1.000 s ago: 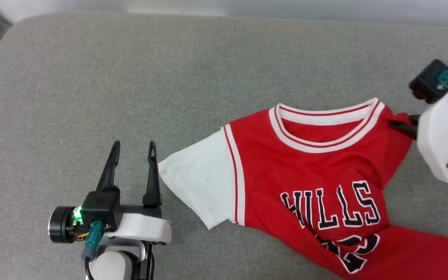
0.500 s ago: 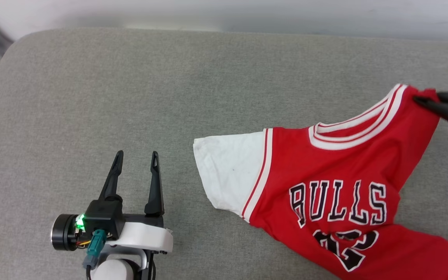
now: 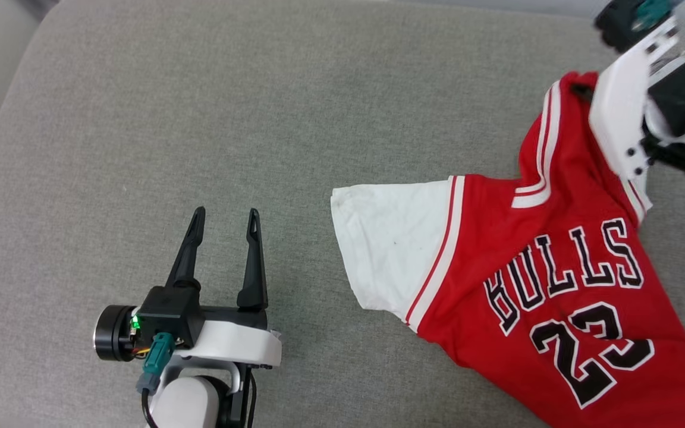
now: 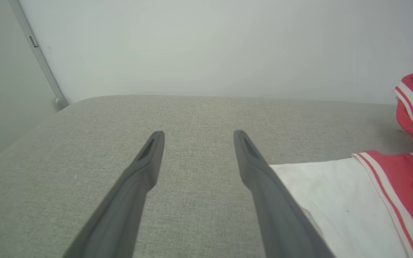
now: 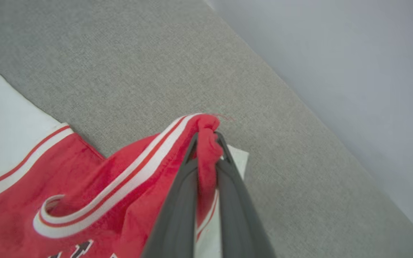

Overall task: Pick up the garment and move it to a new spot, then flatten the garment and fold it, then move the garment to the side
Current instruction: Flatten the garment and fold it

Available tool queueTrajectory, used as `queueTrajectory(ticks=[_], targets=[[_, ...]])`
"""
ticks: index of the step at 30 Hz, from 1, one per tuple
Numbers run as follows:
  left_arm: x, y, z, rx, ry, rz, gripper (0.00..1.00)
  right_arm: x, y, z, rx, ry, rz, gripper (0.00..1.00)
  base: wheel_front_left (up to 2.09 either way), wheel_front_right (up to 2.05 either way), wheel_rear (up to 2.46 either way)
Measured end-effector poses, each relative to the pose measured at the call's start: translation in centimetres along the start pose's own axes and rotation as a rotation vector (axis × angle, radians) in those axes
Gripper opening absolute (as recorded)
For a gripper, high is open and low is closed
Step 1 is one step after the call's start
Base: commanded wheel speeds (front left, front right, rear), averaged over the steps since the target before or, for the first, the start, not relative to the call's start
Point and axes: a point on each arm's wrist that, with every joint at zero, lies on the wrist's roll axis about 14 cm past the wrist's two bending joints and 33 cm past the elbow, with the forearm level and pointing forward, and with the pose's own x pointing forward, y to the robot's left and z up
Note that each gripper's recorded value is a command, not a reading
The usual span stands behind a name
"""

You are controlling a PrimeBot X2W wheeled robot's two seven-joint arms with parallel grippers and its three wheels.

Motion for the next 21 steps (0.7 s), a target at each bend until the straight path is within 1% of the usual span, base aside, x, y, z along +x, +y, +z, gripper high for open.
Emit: queueTrajectory(ticks=[1, 2, 6, 7, 8, 9, 13, 17, 19, 21], targets=[[0.1, 0.0, -0.1, 0.001, 0.003, 0.001, 1.00, 0.8, 0.5, -0.4, -0.004, 0.008, 0.011, 0.00, 0.00, 0.00, 0.00], [0.5, 0.2, -0.5, 0.000, 0.010, 0.010, 1.00, 2.8, 1.9, -1.6, -0.018, 0.029, 0.037, 0.00, 0.00, 0.00, 0.00], [0.9, 0.0, -1.0, 0.000, 0.023, 0.006, 1.00, 4.7, 4.1, -4.0, -0.020, 0.081, 0.083, 0.00, 0.00, 0.00, 0.00], [1.0, 0.0, -1.1, 0.001, 0.025, 0.007, 1.00, 4.9, 4.6, -4.3, -0.012, 0.084, 0.096, 0.26, 0.00, 0.00, 0.00], [1.0, 0.1, -1.1, 0.001, 0.025, 0.010, 1.00, 5.0, 4.8, -4.5, -0.007, 0.081, 0.102, 0.76, 0.00, 0.00, 0.00], [1.0, 0.1, -1.1, 0.001, 0.026, 0.012, 1.00, 4.9, 4.9, -4.4, -0.003, 0.069, 0.103, 1.00, 0.00, 0.00, 0.00], [1.0, 0.1, -0.7, 0.003, 0.014, 0.012, 1.00, 3.7, 4.0, -2.8, -0.012, -0.042, 0.077, 1.00, 0.00, 0.00, 0.00], [0.6, 0.2, 0.2, 0.008, -0.009, 0.011, 1.00, 0.9, 2.0, 0.6, -0.023, -0.248, 0.021, 1.00, 0.00, 0.00, 0.00], [0.3, 0.2, 0.8, 0.008, -0.026, 0.006, 1.00, -1.2, 0.8, 2.3, -0.023, -0.361, -0.018, 1.00, 0.00, 0.00, 0.00], [0.2, 0.2, 1.5, 0.015, -0.046, -0.001, 1.00, -3.3, -0.5, 3.3, -0.024, -0.452, -0.058, 1.00, 0.00, 0.00, 0.00]])
